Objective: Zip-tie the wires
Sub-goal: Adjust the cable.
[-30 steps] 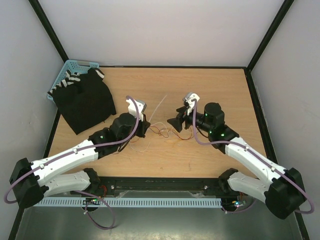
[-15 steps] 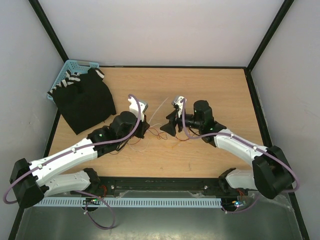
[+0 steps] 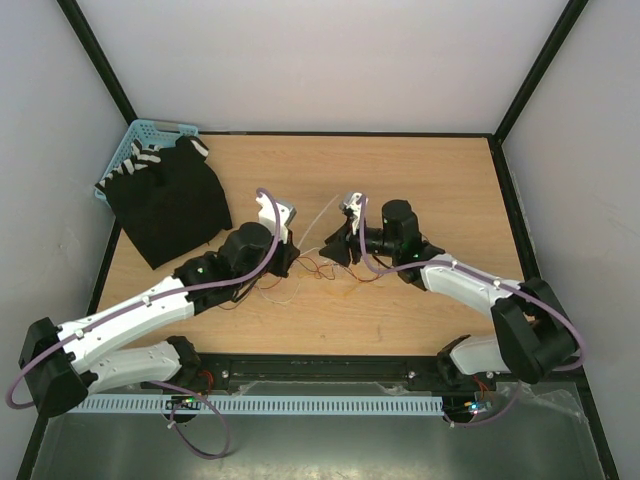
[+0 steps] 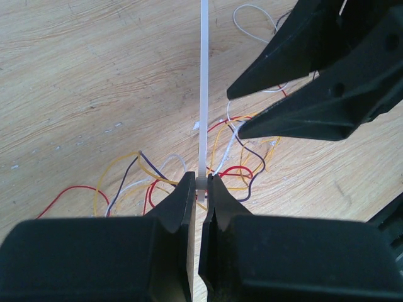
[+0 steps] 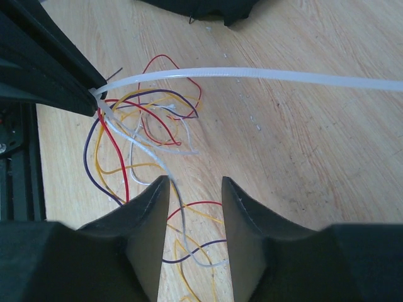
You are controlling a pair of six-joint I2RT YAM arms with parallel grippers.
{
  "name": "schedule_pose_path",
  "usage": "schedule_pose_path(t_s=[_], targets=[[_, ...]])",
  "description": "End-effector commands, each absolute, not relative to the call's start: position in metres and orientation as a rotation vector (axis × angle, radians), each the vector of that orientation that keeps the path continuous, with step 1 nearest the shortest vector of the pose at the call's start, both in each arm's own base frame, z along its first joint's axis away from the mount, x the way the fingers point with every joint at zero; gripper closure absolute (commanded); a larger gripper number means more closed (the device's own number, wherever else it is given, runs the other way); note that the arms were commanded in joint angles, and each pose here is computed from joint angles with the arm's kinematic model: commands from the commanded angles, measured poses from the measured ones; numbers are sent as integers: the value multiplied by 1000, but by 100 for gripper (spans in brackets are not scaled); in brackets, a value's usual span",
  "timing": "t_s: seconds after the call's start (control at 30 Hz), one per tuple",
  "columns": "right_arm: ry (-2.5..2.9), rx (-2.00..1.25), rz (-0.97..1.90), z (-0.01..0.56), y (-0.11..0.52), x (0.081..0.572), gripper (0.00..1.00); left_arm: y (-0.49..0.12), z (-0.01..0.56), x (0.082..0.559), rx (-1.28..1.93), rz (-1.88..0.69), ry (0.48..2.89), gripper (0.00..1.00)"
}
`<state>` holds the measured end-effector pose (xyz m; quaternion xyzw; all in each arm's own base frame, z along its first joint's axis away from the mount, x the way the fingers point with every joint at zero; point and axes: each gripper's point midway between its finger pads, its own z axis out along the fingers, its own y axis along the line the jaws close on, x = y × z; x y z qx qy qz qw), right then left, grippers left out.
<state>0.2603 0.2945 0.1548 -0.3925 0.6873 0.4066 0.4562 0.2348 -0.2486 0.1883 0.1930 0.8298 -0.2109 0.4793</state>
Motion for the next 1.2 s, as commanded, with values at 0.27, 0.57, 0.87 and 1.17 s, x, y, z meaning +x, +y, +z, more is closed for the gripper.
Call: schedule_pose_path(t_s=[0.27, 0.57, 0.87, 1.17], targets=[[1637, -874, 794, 204, 266, 271, 100, -229, 218, 241, 390, -499, 1967, 100], [1739, -743, 598, 202, 231, 287, 100, -212, 224, 241, 354, -463, 1960, 100], [1813, -540, 474, 200, 194, 307, 100, -203, 229, 245, 339, -439, 1954, 100], [1824, -523, 477, 198, 189, 310, 100, -200, 230, 247, 334, -434, 1955, 100]])
